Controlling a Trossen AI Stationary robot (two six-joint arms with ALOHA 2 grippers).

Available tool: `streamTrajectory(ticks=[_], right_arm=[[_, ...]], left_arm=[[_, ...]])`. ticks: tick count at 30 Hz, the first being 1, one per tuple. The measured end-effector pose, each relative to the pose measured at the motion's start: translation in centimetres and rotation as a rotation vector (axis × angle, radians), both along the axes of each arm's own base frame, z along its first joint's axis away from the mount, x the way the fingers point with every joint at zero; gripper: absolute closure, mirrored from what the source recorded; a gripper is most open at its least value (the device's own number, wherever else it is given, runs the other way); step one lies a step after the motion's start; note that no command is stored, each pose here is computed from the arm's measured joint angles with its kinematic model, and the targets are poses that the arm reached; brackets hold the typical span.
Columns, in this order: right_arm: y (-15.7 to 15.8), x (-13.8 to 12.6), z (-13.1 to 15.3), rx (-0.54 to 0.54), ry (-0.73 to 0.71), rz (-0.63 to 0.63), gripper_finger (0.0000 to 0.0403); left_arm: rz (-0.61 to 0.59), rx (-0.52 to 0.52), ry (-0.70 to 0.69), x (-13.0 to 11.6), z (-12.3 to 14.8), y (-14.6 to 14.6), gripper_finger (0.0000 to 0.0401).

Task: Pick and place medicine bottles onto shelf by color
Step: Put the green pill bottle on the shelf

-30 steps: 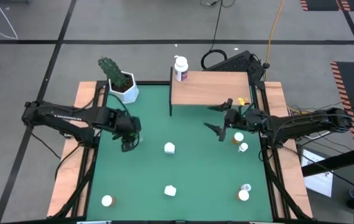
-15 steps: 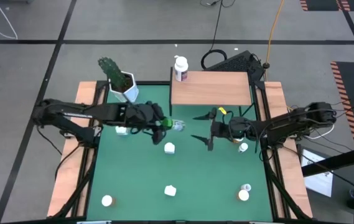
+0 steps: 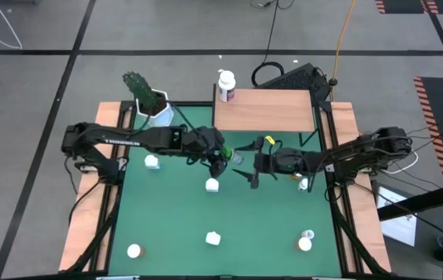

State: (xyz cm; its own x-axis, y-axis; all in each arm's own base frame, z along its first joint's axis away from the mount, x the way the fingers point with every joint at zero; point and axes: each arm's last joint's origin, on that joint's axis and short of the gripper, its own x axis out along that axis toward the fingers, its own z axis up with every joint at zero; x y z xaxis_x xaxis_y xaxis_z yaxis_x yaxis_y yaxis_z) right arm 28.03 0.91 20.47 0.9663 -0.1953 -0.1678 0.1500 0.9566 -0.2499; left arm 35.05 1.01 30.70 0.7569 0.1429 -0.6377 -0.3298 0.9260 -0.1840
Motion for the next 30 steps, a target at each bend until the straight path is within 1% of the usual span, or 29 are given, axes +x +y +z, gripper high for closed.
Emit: streamTrajectory(ticks=[5, 9, 13, 15, 17, 20, 23, 27, 30], right_arm=[[-0.4, 0.0, -0.3, 0.031, 0.022, -0.027, 0.0089], [-0.4, -0.1, -0.3, 0.039, 0.024, -0.028, 0.012], [-0.4, -0.1, -0.5, 0.057, 0.036, -0.031, 0.0163], [-0.4, -0.1, -0.4, 0.069, 0.032, -0.036, 0.0182], [-0.4, -0.1, -0.5, 0.073, 0.034, -0.032, 0.0196], [-0.3, -0.1, -0.5, 0.098, 0.037, 0.003, 0.02], [-0.5, -0.3, -0.4, 0.163, 0.053, 0.077, 0.0195], [-1.3, -1.2, 0.2, 0.271, 0.033, 0.207, 0.0193], [-1.9, -2.2, 0.5, 0.343, -0.061, 0.35, 0.0193]], left_arm=[[-0.004, 0.002, -0.01, 0.0, 0.2, 0.0, 0.0177], [0.0, 0.003, -0.022, 0.0, 0.3, 0.2, 0.0188], [-0.027, -0.019, -0.045, 0.2, 0.5, 0.2, 0.0194], [-0.048, -0.033, -0.055, 0.2, 0.6, 0.2, 0.0184], [-0.073, -0.026, -0.062, 0.3, 0.6, 0.2, 0.0167], [-0.139, 0.023, -0.073, 0.4, 0.7, 0.0, 0.0138], [-0.238, 0.135, -0.049, 0.3, 0.7, -0.1, 0.0111], [-0.351, 0.253, -0.011, 0.0, 0.6, -0.6, 0.0081], [-0.406, 0.312, -0.014, 0.0, 0.8, -1.0, 0.0066]])
